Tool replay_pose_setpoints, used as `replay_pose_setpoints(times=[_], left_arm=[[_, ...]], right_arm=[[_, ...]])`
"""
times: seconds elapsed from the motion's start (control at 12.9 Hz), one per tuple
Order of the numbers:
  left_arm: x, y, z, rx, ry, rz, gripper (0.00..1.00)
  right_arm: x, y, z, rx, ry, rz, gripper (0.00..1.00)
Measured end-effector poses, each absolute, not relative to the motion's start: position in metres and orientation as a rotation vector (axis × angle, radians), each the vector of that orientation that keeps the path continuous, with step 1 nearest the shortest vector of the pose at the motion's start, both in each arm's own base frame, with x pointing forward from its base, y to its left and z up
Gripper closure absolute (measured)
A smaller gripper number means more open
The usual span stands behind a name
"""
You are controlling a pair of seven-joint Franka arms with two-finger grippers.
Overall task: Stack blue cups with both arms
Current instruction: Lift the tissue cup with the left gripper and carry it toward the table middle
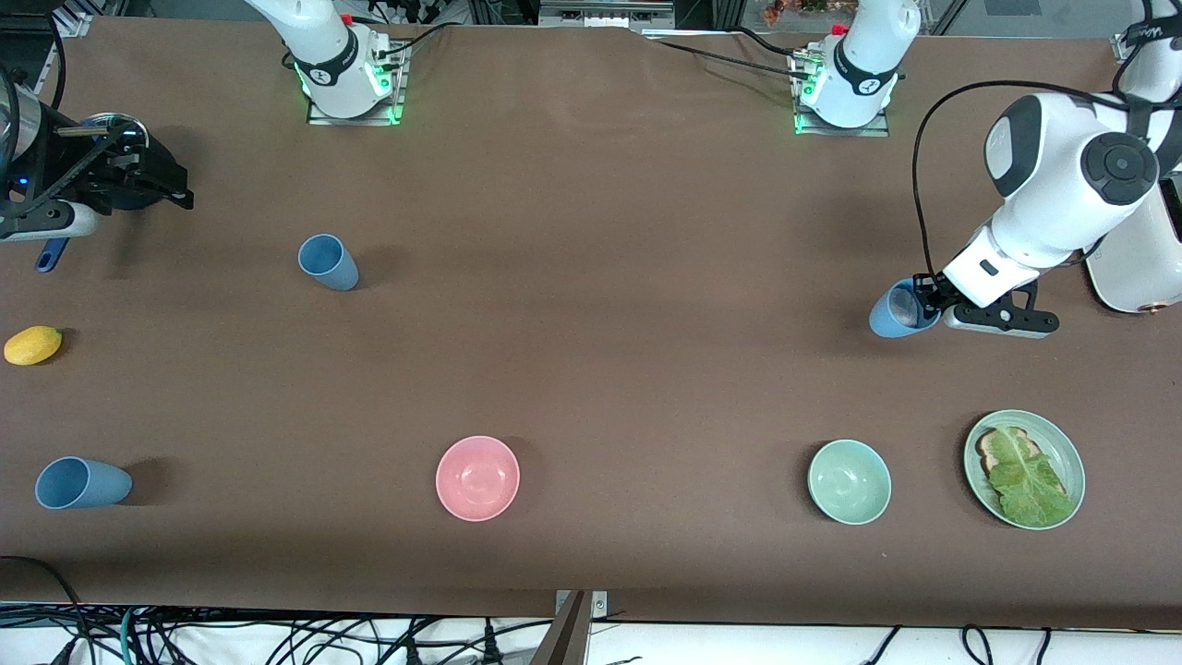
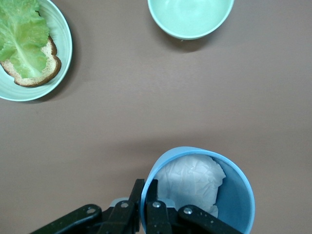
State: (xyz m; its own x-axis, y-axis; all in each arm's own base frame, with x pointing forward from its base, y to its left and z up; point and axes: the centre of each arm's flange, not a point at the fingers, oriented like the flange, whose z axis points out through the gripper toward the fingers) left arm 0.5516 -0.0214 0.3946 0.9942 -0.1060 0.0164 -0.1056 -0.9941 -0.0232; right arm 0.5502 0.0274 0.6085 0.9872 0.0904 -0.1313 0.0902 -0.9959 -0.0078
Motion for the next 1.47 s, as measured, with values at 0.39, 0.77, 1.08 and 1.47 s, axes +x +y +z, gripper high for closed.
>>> replay_pose_setpoints(times=[0.39,0.77,1.08,1.47], left_arm=[[0.546,-0.094,0.406,-3.123,0.053,0.004,0.94],[0.534,-0.163,0.430,-3.115,-0.078,0.043,0.94],[0.508,-0.232,0.430,-3.104,-0.204,0.041,0.94],[0.470,-0.301,0.427,-3.085,-0.347,0.039,0.94]], right_arm=[[0.550,0.027,0.608,-3.130,-0.142,0.207,0.00],[0.550,0.027,0.608,-3.130,-0.142,0.207,0.00],[0.550,0.027,0.608,-3.130,-0.142,0.208,0.00],[0.550,0.027,0.607,-3.129,-0.142,0.212,0.00]])
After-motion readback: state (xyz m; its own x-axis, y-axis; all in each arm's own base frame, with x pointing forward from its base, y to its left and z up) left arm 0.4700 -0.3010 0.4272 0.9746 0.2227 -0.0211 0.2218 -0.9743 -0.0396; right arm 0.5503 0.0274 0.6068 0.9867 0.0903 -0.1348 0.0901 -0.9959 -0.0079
